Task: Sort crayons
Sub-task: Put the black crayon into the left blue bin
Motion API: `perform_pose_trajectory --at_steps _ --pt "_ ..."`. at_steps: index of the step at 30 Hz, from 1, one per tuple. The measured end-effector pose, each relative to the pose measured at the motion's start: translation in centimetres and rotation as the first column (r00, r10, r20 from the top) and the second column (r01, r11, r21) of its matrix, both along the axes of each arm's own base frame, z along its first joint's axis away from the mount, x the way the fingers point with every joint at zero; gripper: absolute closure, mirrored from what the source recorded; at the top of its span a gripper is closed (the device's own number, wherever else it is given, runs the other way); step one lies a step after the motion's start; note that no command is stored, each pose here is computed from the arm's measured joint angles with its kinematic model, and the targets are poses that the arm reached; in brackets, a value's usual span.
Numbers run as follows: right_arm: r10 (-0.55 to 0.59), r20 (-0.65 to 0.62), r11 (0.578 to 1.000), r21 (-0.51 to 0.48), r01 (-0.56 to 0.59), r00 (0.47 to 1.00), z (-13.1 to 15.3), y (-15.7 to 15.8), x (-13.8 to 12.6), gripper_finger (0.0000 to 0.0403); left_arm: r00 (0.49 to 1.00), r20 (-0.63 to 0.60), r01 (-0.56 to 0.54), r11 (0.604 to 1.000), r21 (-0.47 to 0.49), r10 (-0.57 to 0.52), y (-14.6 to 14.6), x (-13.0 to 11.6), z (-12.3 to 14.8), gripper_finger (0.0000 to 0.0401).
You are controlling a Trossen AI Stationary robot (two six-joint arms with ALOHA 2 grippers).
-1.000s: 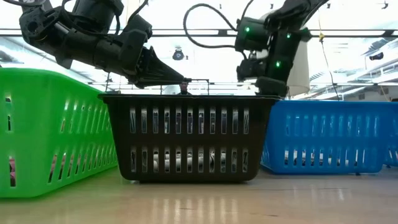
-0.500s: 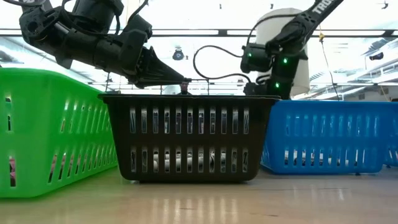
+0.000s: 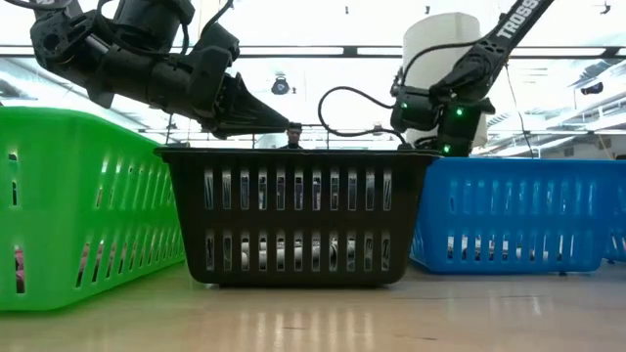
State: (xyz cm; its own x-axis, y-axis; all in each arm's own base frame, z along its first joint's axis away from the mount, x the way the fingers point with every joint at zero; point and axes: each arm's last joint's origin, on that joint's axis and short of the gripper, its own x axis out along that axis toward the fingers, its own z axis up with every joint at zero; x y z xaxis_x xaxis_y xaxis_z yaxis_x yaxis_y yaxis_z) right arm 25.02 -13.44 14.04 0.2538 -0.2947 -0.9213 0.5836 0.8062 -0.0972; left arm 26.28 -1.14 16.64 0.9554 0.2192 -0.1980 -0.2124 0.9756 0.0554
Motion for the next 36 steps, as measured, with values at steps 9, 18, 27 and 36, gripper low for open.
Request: perform_pose_trajectory --at_steps 9,18,27,36 --pt "0.018 0.025 0.999 0.043 -0.019 1.000 -0.8 0.5 -0.5 0.0291 1.000 0.000 -0.001 1.000 0.000 0.001 0.0 0.0 0.0 0.0259" --pt "0.073 0.013 0.994 0.075 -0.074 0.997 -0.6 1.7 0.2 0.0384 1.000 0.000 -0.001 1.000 0.000 0.001 0.0 0.0 0.0 0.0259" --pt "0.163 0.004 0.979 0.124 -0.162 0.987 1.2 3.5 2.0 0.0372 1.000 0.000 0.000 1.000 0.000 0.000 0.0 0.0 0.0 0.0259" --pt "0.291 0.074 0.932 0.206 -0.300 0.954 2.6 7.1 3.9 0.0371 1.000 0.000 0.000 1.000 0.000 0.000 0.0 0.0 0.0 0.0259"
